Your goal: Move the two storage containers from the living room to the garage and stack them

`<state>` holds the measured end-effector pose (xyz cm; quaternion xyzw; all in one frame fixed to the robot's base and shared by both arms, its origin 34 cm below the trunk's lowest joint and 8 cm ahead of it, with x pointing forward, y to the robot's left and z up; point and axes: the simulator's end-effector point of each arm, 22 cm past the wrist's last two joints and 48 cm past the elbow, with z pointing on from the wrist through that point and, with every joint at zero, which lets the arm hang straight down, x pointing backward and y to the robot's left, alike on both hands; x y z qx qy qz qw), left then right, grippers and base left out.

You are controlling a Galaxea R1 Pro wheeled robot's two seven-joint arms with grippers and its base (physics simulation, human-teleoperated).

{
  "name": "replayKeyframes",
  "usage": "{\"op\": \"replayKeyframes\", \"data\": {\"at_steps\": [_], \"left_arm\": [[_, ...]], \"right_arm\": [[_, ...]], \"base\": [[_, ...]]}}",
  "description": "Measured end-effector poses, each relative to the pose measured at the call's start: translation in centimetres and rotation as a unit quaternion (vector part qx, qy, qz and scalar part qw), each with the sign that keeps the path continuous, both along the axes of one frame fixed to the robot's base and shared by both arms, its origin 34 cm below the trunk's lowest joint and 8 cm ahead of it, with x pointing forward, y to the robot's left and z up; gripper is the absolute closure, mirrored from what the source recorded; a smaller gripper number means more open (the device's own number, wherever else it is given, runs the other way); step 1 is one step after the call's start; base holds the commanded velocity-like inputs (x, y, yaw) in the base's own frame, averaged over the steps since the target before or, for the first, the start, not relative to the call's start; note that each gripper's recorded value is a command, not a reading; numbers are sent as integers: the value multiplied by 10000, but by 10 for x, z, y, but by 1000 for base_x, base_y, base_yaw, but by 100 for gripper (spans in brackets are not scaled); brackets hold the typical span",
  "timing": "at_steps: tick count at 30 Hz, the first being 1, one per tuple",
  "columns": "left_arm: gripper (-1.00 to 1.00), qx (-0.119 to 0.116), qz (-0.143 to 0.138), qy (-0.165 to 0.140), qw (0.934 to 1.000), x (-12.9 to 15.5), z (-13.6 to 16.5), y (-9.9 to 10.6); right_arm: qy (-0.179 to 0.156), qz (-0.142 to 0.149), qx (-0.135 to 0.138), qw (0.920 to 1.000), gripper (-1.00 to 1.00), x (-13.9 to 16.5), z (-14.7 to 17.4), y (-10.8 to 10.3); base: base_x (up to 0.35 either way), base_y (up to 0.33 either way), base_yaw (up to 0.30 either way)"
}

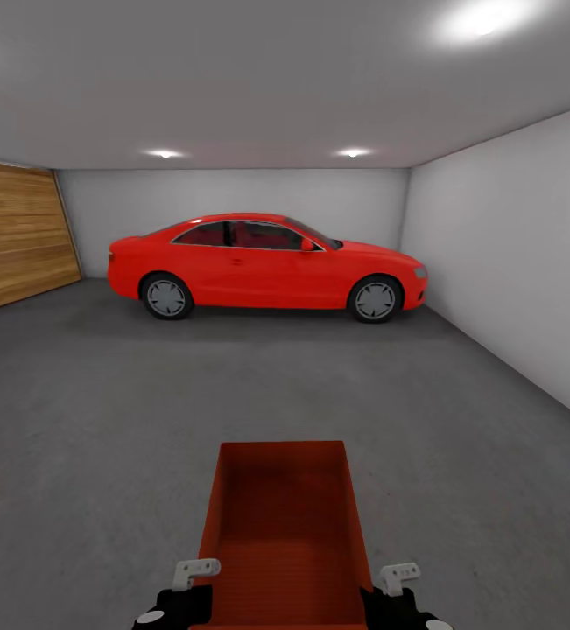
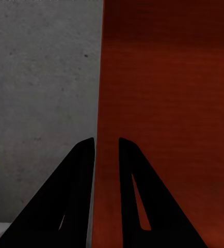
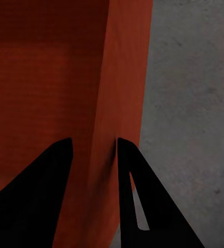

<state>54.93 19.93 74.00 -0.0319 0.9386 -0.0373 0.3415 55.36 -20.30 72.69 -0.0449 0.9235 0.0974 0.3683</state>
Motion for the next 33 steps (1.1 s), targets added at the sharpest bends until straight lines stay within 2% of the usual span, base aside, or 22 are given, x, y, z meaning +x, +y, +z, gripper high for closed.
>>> {"op": "replayKeyframes", "data": {"at_steps": [10,19,29,33], "left_arm": [[100,0,-1,-3,10000,0,0,0],[100,0,-1,-2,10000,0,0,0],[100,-1,0,8,10000,-1,-1,0],[100,0,0,3,10000,0,0,0]], "right_arm": [[-3,-3,2,10000,100,0,0,0],[-1,-3,2,10000,100,0,0,0],[9,-2,0,10000,100,-1,0,0],[4,-3,0,10000,100,-1,0,0]], "base": [[17,0,0],[196,0,0],[44,0,0],[234,0,0]]}}
